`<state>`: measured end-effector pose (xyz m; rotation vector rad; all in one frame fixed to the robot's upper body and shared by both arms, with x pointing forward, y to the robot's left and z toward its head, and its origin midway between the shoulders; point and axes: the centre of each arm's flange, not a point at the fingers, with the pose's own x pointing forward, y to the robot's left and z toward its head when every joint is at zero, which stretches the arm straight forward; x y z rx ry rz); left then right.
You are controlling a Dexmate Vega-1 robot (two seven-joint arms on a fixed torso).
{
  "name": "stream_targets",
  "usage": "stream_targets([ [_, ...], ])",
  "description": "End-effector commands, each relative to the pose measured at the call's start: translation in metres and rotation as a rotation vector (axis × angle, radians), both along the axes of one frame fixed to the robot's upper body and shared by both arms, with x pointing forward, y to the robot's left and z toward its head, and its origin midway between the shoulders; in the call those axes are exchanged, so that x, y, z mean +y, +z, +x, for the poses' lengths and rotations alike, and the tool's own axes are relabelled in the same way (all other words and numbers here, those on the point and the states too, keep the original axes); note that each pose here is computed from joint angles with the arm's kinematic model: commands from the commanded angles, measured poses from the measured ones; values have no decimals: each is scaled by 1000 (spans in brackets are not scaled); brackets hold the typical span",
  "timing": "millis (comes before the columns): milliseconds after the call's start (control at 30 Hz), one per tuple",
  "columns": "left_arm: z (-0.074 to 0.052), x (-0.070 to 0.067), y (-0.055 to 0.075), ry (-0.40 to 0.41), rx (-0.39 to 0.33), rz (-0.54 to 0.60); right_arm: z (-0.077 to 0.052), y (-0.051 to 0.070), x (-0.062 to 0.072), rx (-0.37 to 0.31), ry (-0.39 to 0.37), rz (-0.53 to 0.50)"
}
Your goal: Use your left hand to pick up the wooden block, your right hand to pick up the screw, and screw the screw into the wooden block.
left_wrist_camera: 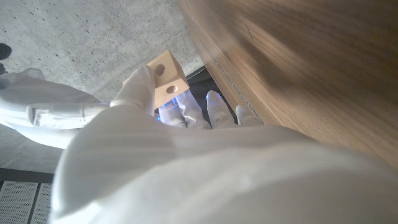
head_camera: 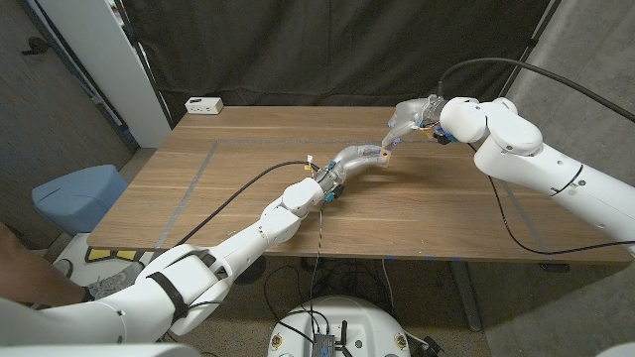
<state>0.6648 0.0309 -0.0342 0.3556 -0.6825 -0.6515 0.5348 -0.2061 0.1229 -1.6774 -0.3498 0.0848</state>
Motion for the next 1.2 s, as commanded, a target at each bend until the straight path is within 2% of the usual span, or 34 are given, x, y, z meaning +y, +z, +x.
stream_targets([
  [33,-1,1,-1,4,1,-4,0,-4,3,-24,-13,1],
  [200,-2,2,-1,4,1,-6,-1,-6,4,-49,-23,3],
  [567,-3,1,-2,0,1,-7,-6,-3,3,-38,-35,-17],
  [1200,1,-2,0,-9,4,-2,-7,4,-3,54,-4,-42],
])
